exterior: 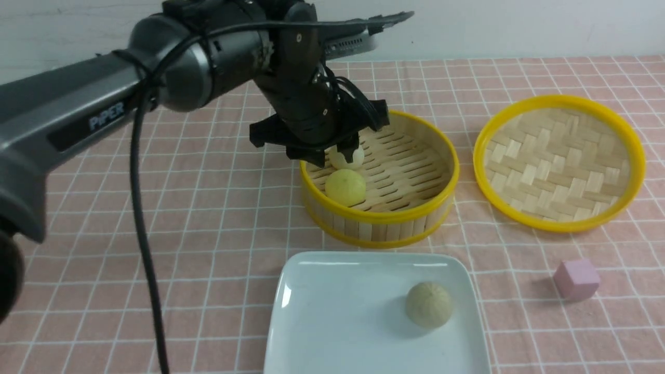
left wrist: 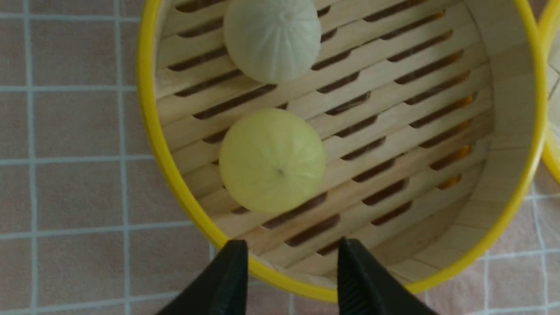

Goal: Put the steamed buns into the plate on the pink tablecloth.
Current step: 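Reach into the bamboo steamer and grasp a bun with the left gripper, then carry the bun from the bamboo steamer to the plate with the left gripper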

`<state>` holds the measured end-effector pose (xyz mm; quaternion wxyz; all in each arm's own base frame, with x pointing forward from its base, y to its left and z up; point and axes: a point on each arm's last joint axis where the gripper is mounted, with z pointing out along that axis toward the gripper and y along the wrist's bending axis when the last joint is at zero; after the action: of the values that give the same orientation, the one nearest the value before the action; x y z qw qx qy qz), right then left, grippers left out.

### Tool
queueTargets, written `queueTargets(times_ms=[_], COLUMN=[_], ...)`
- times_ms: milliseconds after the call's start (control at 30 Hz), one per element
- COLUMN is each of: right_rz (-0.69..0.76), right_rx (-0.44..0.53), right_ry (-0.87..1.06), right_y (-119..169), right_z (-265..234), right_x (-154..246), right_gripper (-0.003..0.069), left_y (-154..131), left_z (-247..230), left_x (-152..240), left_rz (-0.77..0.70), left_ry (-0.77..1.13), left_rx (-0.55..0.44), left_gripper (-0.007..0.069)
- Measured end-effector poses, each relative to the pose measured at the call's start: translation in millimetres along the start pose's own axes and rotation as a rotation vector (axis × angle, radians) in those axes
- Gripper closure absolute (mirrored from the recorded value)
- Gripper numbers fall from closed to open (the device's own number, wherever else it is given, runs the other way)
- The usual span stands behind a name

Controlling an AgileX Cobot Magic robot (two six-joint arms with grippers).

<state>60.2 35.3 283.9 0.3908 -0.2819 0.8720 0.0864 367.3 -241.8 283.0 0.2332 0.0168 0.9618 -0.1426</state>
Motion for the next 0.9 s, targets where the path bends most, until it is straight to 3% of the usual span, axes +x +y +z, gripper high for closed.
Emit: queueTargets(times_ms=[100,367,467,667,767,900], right_rz=[0.0,0.0,0.0,0.0,0.003,0.003], right_rx=[0.001,0.001,0.002,0.003,0.0,-0.001], right_ry=[-0.007,-0.016,-0.024,-0.028,-0.028,-0.028], right_y=[0,0,0,0,0,0], right_z=[0,0,0,0,0,0], right_x=[-1,-1,-2,-2,-3,-3], right_gripper=[0.0657,0.0652,0.065,0.0643,0.0641,0.0637], left_y=[-6,-5,-1,3,0,-12], left_z=[19,59,75,82,74,18], left_x=[-10,-8,-7,-8,-10,-23], left_rz=[0.076,0.147,0.134,0.107,0.095,0.123], left_ry=[0.014,0.054,0.045,0.035,0.039,0.031], left_rx=[-0.007,-0.039,-0.07,-0.119,-0.103,-0.039], left_gripper=[0.0237,0.0237,0.0302,0.0584,0.0601,0.0604])
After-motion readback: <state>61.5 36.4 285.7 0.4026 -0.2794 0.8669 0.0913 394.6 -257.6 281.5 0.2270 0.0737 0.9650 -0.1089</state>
